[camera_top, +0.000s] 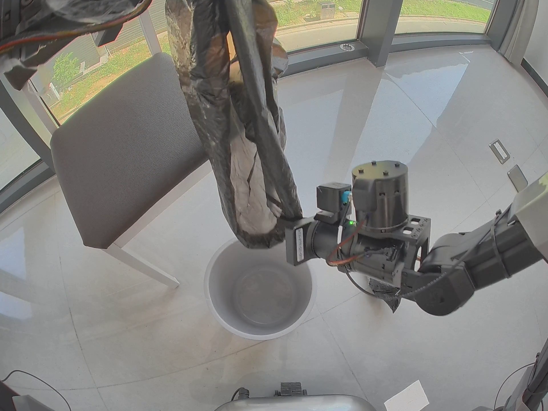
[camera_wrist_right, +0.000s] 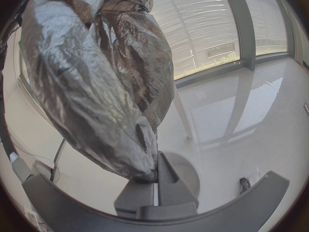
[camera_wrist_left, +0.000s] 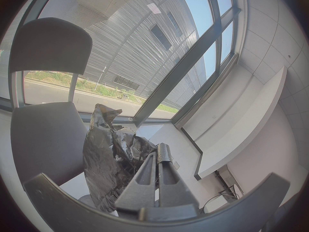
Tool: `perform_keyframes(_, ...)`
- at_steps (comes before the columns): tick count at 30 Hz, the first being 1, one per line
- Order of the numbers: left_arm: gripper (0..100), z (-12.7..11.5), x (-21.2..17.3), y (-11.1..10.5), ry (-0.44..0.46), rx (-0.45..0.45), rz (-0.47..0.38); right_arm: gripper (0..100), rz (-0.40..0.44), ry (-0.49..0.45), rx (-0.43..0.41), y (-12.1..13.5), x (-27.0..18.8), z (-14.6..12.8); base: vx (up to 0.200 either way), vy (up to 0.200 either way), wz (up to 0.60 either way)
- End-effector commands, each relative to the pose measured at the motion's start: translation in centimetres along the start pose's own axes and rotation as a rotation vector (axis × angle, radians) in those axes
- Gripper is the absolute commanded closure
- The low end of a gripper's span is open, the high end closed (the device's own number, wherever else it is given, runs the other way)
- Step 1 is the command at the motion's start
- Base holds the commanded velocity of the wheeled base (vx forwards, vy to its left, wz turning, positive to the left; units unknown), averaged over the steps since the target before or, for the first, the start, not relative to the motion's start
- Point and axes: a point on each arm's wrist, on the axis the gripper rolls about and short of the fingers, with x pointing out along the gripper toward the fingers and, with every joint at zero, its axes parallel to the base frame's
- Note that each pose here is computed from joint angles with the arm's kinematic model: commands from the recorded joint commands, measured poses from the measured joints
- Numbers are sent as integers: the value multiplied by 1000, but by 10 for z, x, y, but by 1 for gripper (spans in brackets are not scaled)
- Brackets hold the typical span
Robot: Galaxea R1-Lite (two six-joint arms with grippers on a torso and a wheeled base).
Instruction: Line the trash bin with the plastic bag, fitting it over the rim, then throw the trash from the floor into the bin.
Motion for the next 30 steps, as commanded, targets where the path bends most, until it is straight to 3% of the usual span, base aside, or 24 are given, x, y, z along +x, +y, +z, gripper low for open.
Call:
perform_keyframes(1, 100, -17, -7, 1, 64, 14, 2, 100, 34, 45, -20, 10, -54, -7, 0, 0, 0)
perform_keyframes(5, 100, -43, -28, 3, 165, 43, 3, 100, 62, 121, -35, 15, -89, -27, 0, 0, 0)
perform_keyframes(11, 100, -79, -60, 25, 330, 94, 47, 100, 95, 266, -68, 18, -119, -68, 0, 0, 0)
perform_keyframes(20, 100, -104, -84, 45, 475, 79, 122, 100, 175, 391, -93, 29, -110, -95, 0, 0, 0)
perform_keyframes(30, 100, -136, -87, 57, 596, 19, 190, 100, 171, 506, -113, 31, -107, -120, 0, 0, 0)
